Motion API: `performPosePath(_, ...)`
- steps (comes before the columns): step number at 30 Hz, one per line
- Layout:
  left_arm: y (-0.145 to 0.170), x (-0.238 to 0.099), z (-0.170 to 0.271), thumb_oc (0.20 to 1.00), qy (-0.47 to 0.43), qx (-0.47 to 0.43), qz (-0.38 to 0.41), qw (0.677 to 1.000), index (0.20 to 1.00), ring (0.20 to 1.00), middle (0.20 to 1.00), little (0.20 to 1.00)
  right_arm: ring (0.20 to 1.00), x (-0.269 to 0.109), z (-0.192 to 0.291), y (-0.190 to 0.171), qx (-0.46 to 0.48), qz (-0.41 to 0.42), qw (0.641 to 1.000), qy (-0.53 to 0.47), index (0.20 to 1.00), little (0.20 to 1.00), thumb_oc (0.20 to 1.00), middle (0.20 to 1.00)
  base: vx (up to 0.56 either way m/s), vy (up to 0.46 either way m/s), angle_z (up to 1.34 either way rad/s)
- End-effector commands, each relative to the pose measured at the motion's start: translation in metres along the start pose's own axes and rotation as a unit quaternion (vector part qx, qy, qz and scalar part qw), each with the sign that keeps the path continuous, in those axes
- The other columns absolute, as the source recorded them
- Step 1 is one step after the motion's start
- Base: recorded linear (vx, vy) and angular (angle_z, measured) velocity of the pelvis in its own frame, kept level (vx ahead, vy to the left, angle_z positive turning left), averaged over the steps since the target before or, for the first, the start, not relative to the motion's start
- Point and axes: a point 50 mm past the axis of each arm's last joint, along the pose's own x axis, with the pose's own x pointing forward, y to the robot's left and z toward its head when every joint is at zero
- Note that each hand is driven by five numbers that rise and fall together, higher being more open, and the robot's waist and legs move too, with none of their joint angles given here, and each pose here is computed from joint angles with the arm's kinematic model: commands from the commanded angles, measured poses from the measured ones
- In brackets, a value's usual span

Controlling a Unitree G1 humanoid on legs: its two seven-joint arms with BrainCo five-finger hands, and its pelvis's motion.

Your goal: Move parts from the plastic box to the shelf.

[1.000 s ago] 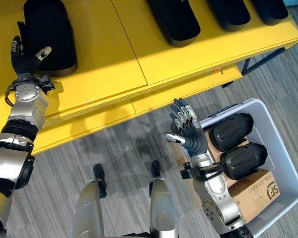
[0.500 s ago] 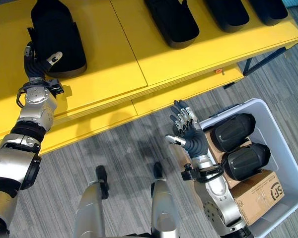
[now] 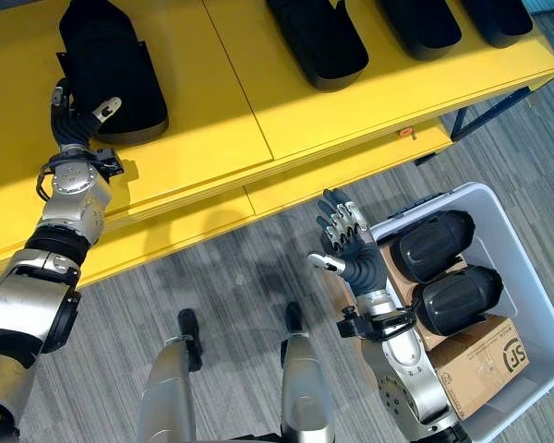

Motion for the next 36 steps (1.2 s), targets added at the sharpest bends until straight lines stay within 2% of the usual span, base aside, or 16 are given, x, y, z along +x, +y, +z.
performPosePath(1,0.003,-0.004,-0.016,1.0,0.026,-0.004,-0.003,1.0,1.0,1.0,1.0,1.0,1.0,0.002,0.029,-0.003,-0.016,0.016,0.997,-0.069,1.0,1.0,1.0,1.0,0.0,0.0,0.0)
performPosePath(10,0.013,-0.005,-0.02,1.0,0.032,-0.014,0.013,0.999,1.0,1.0,1.0,1.0,1.0,0.001,0.028,-0.003,-0.016,0.015,0.998,-0.067,1.0,1.0,1.0,1.0,0.0,0.0,0.0)
performPosePath(24,0.071,-0.023,-0.057,1.0,0.072,-0.043,0.093,0.992,1.0,1.0,1.0,1.0,1.0,0.0,0.032,-0.004,-0.025,0.012,0.997,-0.074,1.0,1.0,1.0,1.0,0.0,0.001,0.0)
performPosePath(31,0.076,-0.042,-0.065,1.0,0.051,-0.042,0.077,0.995,1.0,1.0,1.0,1.0,1.0,0.0,0.036,-0.006,-0.035,0.008,0.996,-0.083,1.0,1.0,1.0,1.0,0.0,0.001,0.0)
performPosePath(36,0.075,-0.071,-0.07,1.0,0.018,-0.074,0.042,0.996,1.0,1.0,1.0,1.0,1.0,0.002,0.039,-0.008,-0.037,0.001,0.995,-0.094,1.0,1.0,1.0,1.0,-0.01,-0.007,0.03)
